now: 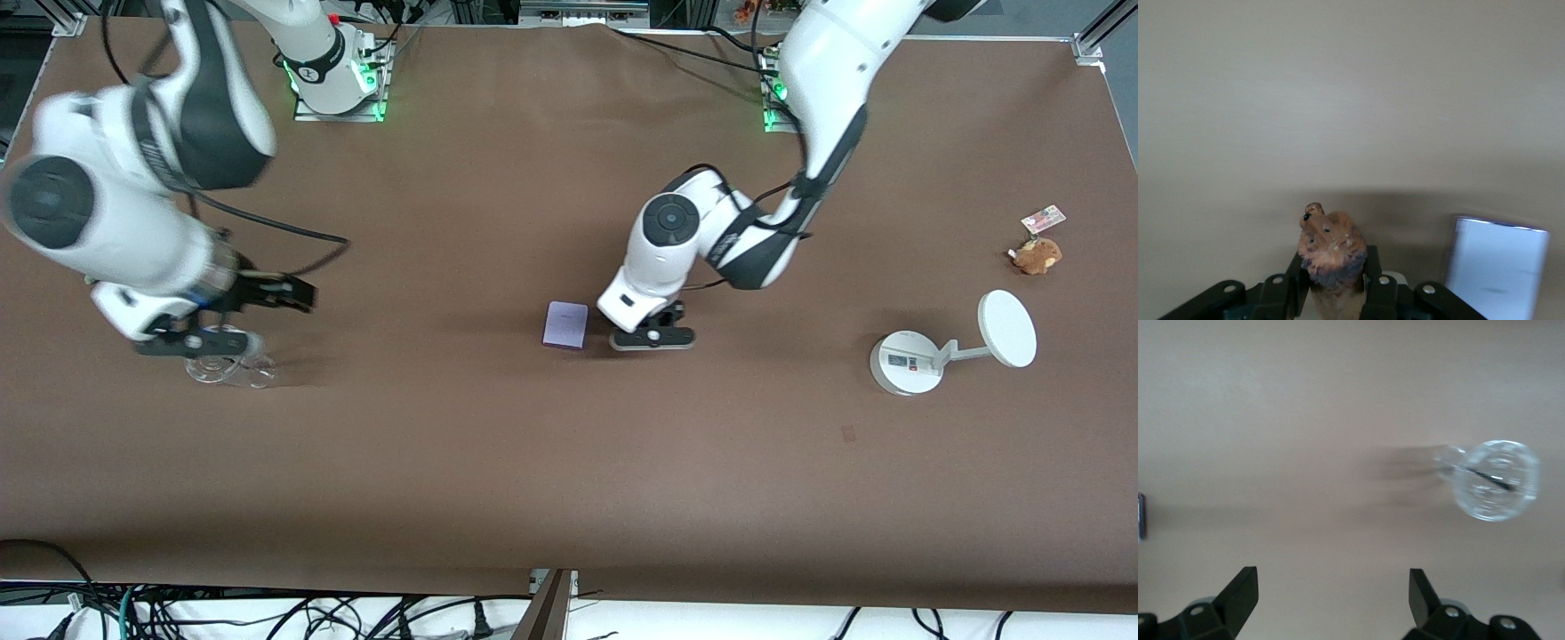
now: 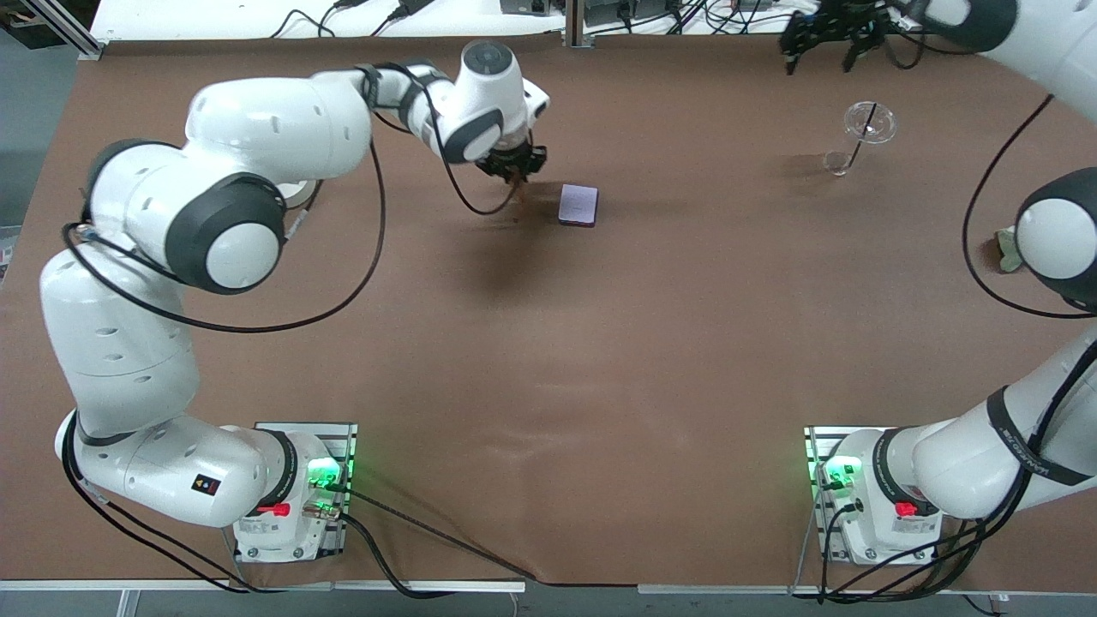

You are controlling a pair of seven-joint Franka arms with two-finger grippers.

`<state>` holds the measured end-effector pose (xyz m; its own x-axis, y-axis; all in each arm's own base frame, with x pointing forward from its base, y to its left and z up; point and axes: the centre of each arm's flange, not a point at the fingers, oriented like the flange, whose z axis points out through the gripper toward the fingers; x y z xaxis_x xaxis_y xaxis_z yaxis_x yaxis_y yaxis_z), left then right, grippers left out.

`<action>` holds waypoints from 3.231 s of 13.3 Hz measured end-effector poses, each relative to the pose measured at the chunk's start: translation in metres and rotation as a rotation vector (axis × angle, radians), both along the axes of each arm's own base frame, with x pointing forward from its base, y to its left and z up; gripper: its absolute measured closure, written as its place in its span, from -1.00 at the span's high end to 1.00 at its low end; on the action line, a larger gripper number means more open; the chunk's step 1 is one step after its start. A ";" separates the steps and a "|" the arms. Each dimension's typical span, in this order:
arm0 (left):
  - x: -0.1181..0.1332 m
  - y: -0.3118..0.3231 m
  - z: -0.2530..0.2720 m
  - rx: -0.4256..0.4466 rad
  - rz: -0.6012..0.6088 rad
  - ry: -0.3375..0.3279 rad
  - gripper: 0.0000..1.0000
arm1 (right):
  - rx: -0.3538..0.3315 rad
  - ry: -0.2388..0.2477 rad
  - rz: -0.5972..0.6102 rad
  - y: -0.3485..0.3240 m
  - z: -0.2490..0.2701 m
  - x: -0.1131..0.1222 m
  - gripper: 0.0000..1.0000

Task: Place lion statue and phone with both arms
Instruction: 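Grasp the lion with the left gripper while the right gripper reaches the phone, then carry the lion to the lamp base while the right gripper grasps the phone, then release the lion and raise the left gripper while the right gripper lifts the phone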

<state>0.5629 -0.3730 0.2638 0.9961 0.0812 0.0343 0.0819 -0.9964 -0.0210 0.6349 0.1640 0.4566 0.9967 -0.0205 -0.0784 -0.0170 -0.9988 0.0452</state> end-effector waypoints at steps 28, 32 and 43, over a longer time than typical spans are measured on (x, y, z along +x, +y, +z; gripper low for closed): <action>0.074 0.343 -0.008 0.040 -0.074 0.109 1.00 | 0.071 -0.127 -0.148 0.348 -0.266 -0.102 1.00; 0.089 0.327 0.106 0.091 -0.073 0.154 1.00 | 0.065 -0.121 -0.141 0.351 -0.273 -0.106 1.00; 0.033 0.343 0.336 0.043 -0.099 0.026 1.00 | 0.067 -0.134 -0.130 0.353 -0.277 -0.107 0.67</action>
<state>0.5959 -0.0305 0.5998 0.9998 -0.0190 0.0095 -0.0184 -0.9977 -0.0645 0.5280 0.5172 0.1794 0.9876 -0.1489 0.0496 -0.1474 -0.9885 -0.0330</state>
